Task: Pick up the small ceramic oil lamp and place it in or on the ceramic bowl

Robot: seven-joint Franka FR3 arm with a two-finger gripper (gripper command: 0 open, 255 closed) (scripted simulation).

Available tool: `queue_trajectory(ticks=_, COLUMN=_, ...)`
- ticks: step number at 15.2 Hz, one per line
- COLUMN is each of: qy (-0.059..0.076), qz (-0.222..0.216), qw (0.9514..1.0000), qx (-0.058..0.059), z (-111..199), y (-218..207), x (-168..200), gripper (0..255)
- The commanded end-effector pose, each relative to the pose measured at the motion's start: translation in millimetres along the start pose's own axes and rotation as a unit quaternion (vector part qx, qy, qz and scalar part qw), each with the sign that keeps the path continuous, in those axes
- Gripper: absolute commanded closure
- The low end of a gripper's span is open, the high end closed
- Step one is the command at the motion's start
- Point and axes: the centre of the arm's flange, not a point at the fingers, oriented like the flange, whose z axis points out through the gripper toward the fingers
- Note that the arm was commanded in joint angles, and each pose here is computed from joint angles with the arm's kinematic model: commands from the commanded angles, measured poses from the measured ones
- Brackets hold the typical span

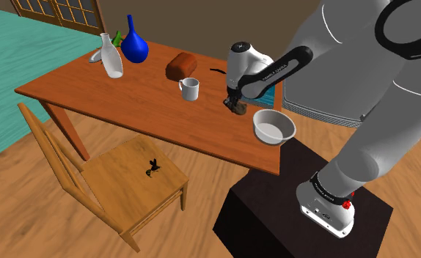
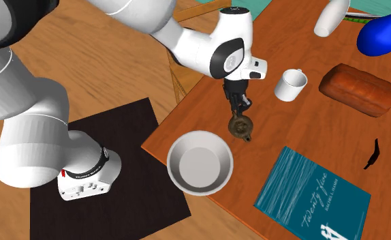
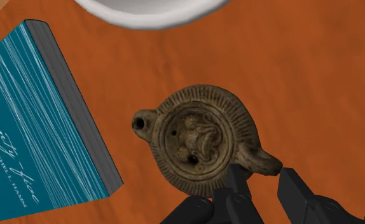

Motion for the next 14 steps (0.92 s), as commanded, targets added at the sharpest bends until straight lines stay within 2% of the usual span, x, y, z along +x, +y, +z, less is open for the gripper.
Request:
queue_trajectory(ticks=1, qy=0.000, qz=0.000, qw=1.0000, qx=0.000, z=-11, y=3, x=1, gripper=255)
queue_trajectory(ticks=14, qy=0.000, qz=0.000, qw=1.0000, qx=0.000, z=-77, y=21, x=5, gripper=255)
